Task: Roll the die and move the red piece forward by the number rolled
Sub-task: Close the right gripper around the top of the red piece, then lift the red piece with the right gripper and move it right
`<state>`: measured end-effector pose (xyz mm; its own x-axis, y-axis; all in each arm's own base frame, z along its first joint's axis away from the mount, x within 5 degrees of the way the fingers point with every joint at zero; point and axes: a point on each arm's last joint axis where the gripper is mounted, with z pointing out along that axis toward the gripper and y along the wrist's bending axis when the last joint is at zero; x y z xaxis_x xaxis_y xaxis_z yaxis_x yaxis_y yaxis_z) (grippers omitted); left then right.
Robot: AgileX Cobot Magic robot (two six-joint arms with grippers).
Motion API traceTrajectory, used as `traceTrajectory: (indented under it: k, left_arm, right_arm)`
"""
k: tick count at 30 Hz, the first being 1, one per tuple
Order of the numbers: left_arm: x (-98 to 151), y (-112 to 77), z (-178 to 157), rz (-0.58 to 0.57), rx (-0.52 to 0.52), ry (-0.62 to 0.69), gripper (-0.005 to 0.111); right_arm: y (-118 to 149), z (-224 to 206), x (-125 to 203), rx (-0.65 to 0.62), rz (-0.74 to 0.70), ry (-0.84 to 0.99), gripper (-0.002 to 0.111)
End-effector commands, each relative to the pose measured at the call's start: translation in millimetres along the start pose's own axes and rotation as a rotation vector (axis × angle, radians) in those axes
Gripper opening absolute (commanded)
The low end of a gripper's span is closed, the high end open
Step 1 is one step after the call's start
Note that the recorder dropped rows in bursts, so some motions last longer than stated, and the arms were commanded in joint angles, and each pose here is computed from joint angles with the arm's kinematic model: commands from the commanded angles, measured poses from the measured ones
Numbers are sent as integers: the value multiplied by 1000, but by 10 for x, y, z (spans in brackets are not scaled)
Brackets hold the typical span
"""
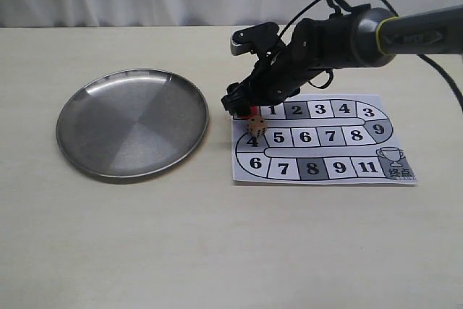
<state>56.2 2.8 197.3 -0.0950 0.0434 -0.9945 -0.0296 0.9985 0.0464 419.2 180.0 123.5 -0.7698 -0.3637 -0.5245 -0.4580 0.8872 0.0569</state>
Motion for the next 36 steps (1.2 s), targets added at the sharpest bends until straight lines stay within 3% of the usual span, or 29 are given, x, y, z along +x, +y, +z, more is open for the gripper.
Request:
traceTrajectory:
  k: [1,5,11,16,22,26,29,36]
  left_arm:
    - [-3,-6,-1,0,9,-10,0]
    - [-3,-6,-1,0,9,-10,0]
    - [-3,-6,-1,0,9,-10,0]
    - [-3,-6,-1,0,9,-10,0]
    - [-3,-6,-1,0,9,-10,0]
    - [-3,-6,-1,0,9,-10,0]
    - [-3,-6,-1,0,9,-10,0]
    - [-3,-6,-1,0,9,-10,0]
  right_arm:
    - [-13,27,-30,9,-12,-35,62]
    - [-22,25,-59,19,-12,-67,33]
    - [-22,25,-59,19,-9,-67,5]
    - [-15,-11,-70,13,14,-64,5]
    - [11,-866,-470,65,-92,-256,5]
    - [-80,-1104,-536,98,-104,-303,5]
    - [-246,-909,-403,98,-60,-193,5]
    - [-330,-5,64,72,-58,57,5]
